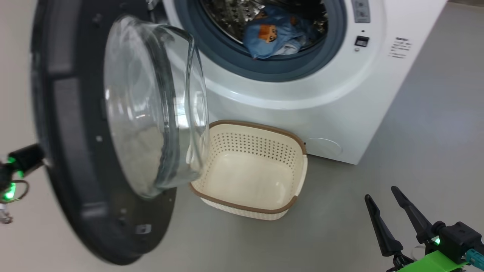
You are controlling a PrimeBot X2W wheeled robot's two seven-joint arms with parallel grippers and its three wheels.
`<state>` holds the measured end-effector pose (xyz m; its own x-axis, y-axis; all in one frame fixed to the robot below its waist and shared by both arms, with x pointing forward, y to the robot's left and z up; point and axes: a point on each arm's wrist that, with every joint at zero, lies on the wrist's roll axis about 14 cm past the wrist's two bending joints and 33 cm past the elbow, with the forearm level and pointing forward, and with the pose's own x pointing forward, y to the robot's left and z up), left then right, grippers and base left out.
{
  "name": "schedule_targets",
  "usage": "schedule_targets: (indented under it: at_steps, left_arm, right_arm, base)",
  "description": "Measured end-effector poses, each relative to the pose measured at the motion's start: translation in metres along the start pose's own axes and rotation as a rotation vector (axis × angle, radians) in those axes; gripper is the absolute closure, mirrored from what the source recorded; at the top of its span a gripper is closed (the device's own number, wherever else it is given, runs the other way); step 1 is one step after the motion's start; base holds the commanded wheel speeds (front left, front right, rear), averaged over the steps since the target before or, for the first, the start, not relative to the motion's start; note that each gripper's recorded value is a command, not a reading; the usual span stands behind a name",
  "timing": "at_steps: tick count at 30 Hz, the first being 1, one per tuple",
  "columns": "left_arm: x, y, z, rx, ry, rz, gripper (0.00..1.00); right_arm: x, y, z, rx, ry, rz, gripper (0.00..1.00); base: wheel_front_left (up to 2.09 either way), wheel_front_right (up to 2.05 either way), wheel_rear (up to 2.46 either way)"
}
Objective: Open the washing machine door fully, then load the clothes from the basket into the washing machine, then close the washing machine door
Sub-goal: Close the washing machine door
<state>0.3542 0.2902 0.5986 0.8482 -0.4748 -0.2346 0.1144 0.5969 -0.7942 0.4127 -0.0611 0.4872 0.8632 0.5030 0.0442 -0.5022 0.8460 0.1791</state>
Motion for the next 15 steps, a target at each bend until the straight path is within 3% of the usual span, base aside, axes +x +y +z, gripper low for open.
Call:
schedule_targets:
  at_steps: [15]
  left_arm:
    - [0.097,-0.084,-0.054,0.103,0.204,-0.277,1.00]
  right_arm:
    - [-0.038,-0.035,0.012,-0.003,-0.030,-0.159,0.00]
  base:
    - [0.00,0.00,0.00]
